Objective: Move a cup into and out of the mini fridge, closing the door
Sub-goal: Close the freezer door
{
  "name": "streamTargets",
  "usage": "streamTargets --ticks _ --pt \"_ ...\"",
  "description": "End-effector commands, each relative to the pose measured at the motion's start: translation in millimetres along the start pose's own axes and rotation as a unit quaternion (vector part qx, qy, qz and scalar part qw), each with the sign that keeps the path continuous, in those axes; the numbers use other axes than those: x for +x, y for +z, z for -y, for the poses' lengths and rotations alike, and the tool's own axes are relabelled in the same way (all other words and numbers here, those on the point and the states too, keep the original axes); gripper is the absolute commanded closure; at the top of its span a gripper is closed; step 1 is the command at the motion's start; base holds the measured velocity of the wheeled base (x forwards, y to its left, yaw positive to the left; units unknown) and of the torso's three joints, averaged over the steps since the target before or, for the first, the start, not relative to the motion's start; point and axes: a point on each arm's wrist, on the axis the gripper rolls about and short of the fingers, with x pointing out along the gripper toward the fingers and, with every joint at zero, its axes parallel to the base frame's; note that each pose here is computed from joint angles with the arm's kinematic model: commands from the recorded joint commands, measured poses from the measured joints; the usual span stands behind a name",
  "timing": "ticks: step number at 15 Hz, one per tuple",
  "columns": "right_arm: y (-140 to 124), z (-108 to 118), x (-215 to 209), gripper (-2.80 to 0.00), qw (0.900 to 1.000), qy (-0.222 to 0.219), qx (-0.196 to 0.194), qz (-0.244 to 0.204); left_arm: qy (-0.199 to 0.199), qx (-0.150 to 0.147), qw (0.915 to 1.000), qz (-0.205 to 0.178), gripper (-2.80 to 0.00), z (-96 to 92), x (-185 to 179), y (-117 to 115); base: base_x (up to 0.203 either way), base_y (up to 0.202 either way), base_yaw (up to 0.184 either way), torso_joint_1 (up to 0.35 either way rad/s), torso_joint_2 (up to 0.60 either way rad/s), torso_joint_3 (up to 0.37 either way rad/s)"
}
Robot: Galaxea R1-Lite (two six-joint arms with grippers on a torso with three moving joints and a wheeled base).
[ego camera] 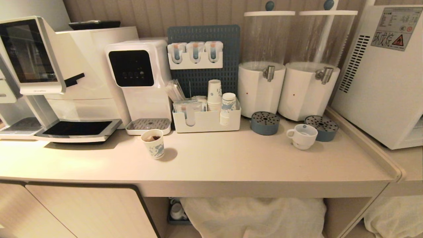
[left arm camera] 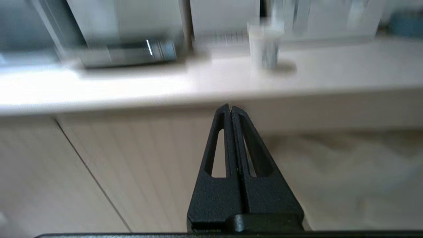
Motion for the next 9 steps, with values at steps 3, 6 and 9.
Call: streamTargets --ticks 3,6,9 --pt "5.7 14.6 0.8 0.0 1.0 0.004 0.004 0.0 -0.017 0.005 0.9966 -0.08 0.0 1.9 -1.7 -15.0 0.0 0.0 0.0 0.0 0.0 0.0" --pt "6.3 19.4 1.5 0.0 1.0 0.007 0.023 -0.001 -0.007 -0.034 0.9966 -0.075 0.0 1.7 -1.1 -15.5 0.0 0.0 0.0 0.0 0.0 0.0" --pt "6.9 12.4 13.4 0.0 0.997 0.063 0.036 -0.013 -0.007 -0.034 0.9966 -0.075 0.0 1.6 -1.1 -15.3 0.0 0.0 0.0 0.0 0.0 0.0"
